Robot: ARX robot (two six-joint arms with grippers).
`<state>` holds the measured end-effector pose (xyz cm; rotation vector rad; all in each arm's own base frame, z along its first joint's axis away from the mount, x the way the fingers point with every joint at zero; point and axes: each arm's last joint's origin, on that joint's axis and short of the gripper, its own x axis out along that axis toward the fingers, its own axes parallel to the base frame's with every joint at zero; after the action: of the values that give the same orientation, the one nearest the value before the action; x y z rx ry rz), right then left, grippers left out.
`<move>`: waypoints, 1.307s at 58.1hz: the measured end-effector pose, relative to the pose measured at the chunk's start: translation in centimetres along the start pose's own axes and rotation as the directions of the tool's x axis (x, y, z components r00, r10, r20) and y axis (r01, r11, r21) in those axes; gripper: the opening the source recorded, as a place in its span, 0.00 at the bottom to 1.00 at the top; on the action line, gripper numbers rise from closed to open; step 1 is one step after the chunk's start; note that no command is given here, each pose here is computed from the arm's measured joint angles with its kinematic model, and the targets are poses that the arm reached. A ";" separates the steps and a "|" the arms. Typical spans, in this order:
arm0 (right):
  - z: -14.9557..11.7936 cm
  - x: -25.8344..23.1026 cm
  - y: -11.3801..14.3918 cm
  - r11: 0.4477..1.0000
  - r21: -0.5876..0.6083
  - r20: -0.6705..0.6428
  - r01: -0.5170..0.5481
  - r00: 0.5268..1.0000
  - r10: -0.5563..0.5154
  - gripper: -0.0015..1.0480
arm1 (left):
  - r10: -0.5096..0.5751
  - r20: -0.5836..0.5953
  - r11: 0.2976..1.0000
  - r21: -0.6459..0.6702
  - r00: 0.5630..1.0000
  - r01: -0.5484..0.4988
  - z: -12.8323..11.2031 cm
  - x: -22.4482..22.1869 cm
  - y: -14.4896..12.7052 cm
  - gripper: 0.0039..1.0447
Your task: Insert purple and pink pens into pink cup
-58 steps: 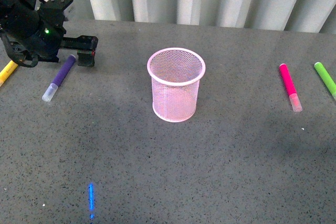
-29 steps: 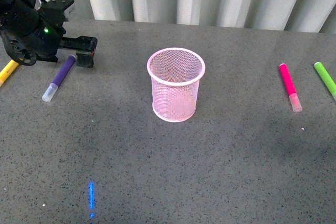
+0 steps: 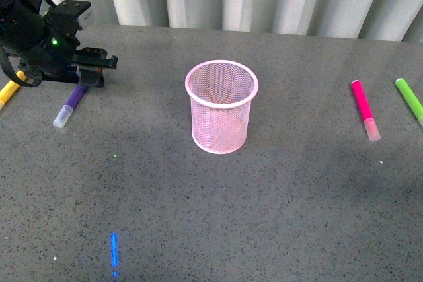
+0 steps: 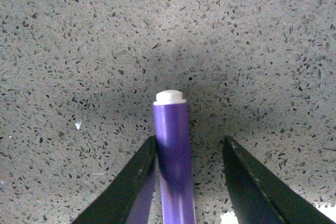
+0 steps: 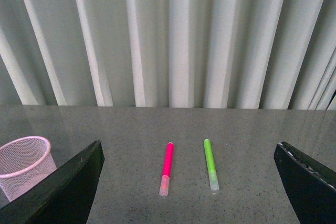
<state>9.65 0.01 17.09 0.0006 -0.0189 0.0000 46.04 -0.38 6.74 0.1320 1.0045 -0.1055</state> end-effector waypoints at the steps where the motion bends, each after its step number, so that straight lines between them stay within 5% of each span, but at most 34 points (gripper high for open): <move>1: 0.0 0.0 0.0 1.000 0.000 0.000 0.000 1.000 0.000 0.93 | -0.001 -0.001 1.000 -0.001 1.000 0.001 -0.1 0.0 -0.1 0.36; 10: 0.0 0.0 0.0 1.000 0.000 0.000 0.000 1.000 0.000 0.93 | 0.011 0.000 1.000 -0.007 1.000 -0.011 -0.4 -0.3 -0.6 0.13; 31: 0.0 0.0 0.0 1.000 0.000 0.000 0.000 1.000 0.000 0.93 | -0.001 0.086 0.997 -0.077 0.996 0.007 -1.7 -1.5 -0.9 0.12; 41: 0.0 0.0 0.0 1.000 0.000 0.000 0.000 1.000 0.000 0.93 | -0.042 0.261 0.992 -0.107 0.965 0.072 -1.9 -4.1 -1.0 0.12; 47: 0.0 0.0 0.0 1.000 0.000 0.000 0.000 1.000 0.000 0.93 | -0.037 0.424 0.986 -0.133 0.905 0.102 -1.3 -6.9 -1.3 0.12; 54: 0.0 0.0 0.0 1.000 0.000 0.000 0.000 1.000 0.000 0.93 | 0.011 0.658 0.966 -0.203 0.753 0.162 -1.3 -10.9 -3.0 0.12; 65: 0.0 0.0 0.0 1.000 0.000 0.000 0.000 1.000 0.000 0.93 | -0.084 0.856 0.880 -0.175 0.509 0.441 -3.4 -12.6 -12.4 0.12; 76: 0.0 0.0 0.0 1.000 0.000 0.000 0.000 1.000 0.000 0.93 | -0.099 0.890 0.855 -0.153 0.446 0.496 -4.6 -12.3 -18.4 0.12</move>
<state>9.65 0.01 17.09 0.0006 -0.0189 -0.0004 32.86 -17.49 13.59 -0.4743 -0.0267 -0.2707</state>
